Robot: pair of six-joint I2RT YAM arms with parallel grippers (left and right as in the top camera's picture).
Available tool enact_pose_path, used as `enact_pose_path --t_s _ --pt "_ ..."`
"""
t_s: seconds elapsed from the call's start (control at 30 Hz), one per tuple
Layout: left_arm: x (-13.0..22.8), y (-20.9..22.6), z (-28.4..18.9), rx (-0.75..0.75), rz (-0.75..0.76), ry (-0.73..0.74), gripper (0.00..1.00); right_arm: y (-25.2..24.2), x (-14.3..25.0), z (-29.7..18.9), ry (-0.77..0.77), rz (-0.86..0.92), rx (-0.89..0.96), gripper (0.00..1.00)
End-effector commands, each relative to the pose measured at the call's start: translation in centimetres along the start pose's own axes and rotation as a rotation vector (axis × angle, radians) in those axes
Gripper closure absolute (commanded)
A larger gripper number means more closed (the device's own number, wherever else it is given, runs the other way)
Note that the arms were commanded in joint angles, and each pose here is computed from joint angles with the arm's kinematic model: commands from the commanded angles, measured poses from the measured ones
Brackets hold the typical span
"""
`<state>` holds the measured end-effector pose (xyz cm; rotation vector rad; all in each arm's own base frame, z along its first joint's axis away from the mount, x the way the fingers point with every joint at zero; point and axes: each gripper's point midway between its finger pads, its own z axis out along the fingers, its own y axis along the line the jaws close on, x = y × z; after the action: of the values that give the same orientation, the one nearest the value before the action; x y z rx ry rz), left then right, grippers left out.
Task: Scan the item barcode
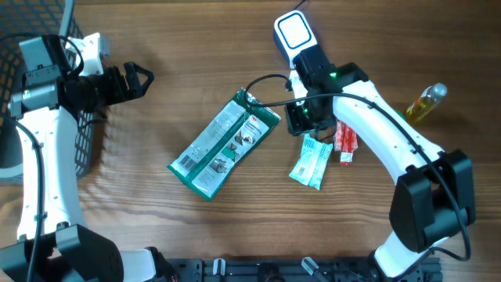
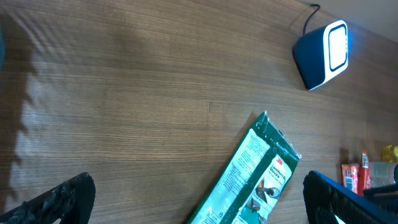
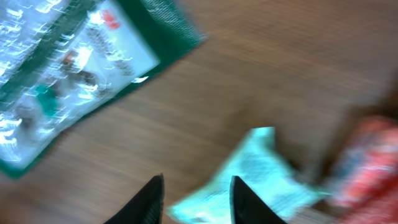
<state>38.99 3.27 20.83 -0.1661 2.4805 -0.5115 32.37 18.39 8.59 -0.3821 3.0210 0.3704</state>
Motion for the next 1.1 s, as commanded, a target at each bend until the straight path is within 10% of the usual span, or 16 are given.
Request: enact_pose_path --t_s 0.0,0.47,1.07 --pt "-0.1 -0.2 0.1 0.009 0.017 -0.001 0.0 2.9 2.4 1.9 0.1 0.155 -0.131 0.78" --pt "-0.1 -0.2 0.1 0.009 0.017 -0.001 0.0 -4.8 5.3 5.7 0.033 0.287 0.327 0.71" --pt "-0.1 -0.2 0.1 0.009 0.017 -0.001 0.0 -0.4 8.6 6.0 0.229 0.192 0.068 0.67"
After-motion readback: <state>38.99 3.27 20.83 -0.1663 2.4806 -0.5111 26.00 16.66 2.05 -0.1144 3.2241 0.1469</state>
